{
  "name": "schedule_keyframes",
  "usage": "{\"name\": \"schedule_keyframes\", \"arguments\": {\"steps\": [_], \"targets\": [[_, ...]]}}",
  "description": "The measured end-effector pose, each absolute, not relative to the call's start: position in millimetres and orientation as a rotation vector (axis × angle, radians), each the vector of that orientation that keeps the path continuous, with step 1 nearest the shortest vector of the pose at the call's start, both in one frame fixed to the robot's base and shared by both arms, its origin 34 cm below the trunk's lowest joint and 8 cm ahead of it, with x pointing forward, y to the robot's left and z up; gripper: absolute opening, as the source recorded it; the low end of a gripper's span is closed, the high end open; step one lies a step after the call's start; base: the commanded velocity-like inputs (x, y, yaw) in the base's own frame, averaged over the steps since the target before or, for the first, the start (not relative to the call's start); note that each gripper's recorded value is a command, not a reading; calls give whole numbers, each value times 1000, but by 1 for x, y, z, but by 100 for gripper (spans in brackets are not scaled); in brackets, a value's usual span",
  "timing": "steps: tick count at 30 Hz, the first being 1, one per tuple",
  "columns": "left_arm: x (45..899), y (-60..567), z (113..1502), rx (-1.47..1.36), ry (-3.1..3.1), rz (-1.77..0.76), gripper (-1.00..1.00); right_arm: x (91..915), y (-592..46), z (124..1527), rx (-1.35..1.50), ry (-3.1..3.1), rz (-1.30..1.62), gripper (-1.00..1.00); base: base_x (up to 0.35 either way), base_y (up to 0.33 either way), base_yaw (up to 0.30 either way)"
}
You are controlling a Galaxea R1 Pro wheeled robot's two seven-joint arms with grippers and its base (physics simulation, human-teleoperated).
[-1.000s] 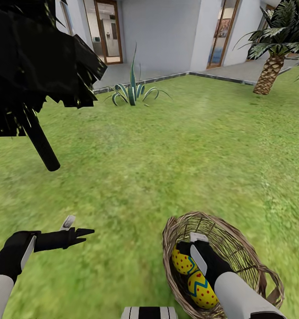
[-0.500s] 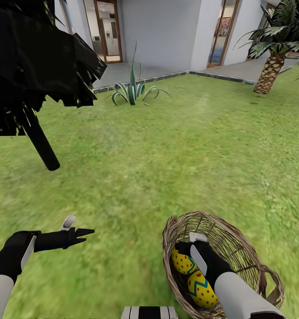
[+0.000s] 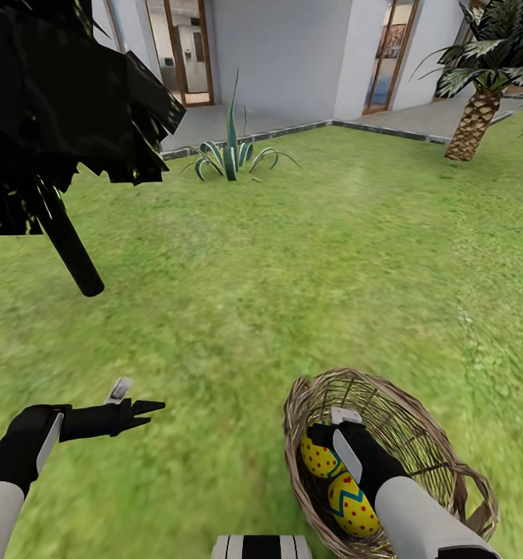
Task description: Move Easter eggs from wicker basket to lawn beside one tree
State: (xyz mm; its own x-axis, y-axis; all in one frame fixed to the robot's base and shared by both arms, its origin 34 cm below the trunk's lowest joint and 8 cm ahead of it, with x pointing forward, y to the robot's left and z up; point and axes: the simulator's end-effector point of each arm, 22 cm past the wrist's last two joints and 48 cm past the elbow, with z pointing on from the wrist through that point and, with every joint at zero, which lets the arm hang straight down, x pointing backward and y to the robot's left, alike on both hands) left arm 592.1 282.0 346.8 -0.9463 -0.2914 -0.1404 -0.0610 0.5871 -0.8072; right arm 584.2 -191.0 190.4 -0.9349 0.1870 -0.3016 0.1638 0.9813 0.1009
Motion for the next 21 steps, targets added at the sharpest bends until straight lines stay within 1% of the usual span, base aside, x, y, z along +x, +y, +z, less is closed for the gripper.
{"name": "schedule_keyframes", "arguments": {"steps": [21], "targets": [[592, 282, 347, -290, 2561, -1288, 100, 585, -191, 191, 254, 2812, 107, -100, 0, 0, 0]]}}
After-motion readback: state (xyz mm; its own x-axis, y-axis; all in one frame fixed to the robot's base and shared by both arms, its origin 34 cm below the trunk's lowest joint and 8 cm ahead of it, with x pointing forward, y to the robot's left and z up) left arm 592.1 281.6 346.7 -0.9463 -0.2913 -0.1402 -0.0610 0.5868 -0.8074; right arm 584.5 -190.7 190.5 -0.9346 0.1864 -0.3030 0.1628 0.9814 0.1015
